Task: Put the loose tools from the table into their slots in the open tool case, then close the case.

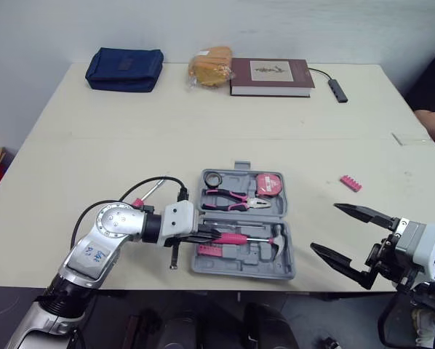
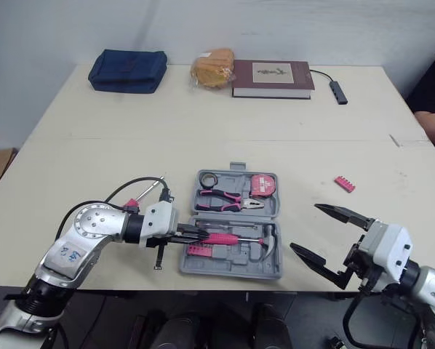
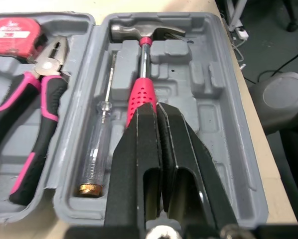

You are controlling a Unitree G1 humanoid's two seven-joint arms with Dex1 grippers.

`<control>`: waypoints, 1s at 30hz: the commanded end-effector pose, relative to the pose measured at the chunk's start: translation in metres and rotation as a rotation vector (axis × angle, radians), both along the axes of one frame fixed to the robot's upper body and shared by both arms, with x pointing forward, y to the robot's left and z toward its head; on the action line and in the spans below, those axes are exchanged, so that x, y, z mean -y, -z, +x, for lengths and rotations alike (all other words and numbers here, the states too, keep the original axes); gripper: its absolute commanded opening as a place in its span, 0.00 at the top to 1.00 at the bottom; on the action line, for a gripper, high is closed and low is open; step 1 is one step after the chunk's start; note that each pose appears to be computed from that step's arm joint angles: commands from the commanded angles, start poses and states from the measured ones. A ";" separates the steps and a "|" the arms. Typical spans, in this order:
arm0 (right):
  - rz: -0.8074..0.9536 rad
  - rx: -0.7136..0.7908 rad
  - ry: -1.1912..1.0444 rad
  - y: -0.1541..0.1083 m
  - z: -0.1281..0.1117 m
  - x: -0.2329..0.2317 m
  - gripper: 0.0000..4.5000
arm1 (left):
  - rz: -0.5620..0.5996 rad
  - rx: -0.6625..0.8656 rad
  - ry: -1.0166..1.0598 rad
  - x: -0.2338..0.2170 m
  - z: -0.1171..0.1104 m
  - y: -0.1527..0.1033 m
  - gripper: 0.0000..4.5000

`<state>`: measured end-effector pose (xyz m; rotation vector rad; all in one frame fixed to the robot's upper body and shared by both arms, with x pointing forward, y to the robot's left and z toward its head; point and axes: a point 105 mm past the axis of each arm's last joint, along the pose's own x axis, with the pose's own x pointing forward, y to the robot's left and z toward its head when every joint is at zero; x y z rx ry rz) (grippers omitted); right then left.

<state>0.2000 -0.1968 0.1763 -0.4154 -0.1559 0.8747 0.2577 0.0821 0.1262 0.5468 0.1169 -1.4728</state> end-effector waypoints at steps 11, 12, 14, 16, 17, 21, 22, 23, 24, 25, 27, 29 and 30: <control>0.009 0.006 -0.011 0.010 0.000 0.003 0.00 | 0.094 -0.041 -0.052 -0.017 -0.006 0.019 0.99; 0.008 0.003 -0.010 0.012 0.000 0.003 0.00 | 0.107 -0.046 -0.043 -0.021 -0.008 0.020 0.99; 0.006 -0.003 -0.005 0.015 -0.002 0.005 0.00 | 0.137 -0.046 -0.037 -0.027 -0.011 0.025 0.99; 0.005 -0.007 0.001 0.018 -0.002 0.007 0.00 | 0.165 -0.037 -0.037 -0.032 -0.013 0.031 0.99; 0.003 -0.009 0.005 0.019 -0.001 0.008 0.00 | 0.172 -0.036 -0.038 -0.033 -0.013 0.033 0.99; 0.004 0.005 0.014 0.020 0.003 0.009 0.00 | 0.222 -0.020 -0.038 -0.039 -0.010 0.047 0.99; 0.005 0.009 0.015 0.020 0.003 0.008 0.00 | 0.249 -0.012 -0.035 -0.041 -0.009 0.052 0.99; 0.004 0.011 0.018 0.020 0.003 0.009 0.00 | 0.281 -0.028 -0.050 -0.044 -0.008 0.059 0.99; 0.004 0.012 0.021 0.020 0.003 0.009 0.00 | 0.292 -0.043 -0.071 -0.046 -0.006 0.064 0.99; 0.004 0.012 0.023 0.020 0.003 0.009 0.00 | 0.293 -0.055 -0.086 -0.046 -0.004 0.066 0.99; 0.003 0.011 0.027 0.021 0.003 0.010 0.00 | 0.314 -0.063 -0.121 -0.047 0.000 0.071 0.99; 0.003 0.012 0.029 0.021 0.002 0.009 0.00 | 0.334 -0.071 -0.128 -0.047 0.001 0.075 0.99; 0.004 0.012 0.029 0.021 0.003 0.009 0.00 | 0.333 -0.068 -0.127 -0.046 0.002 0.075 0.99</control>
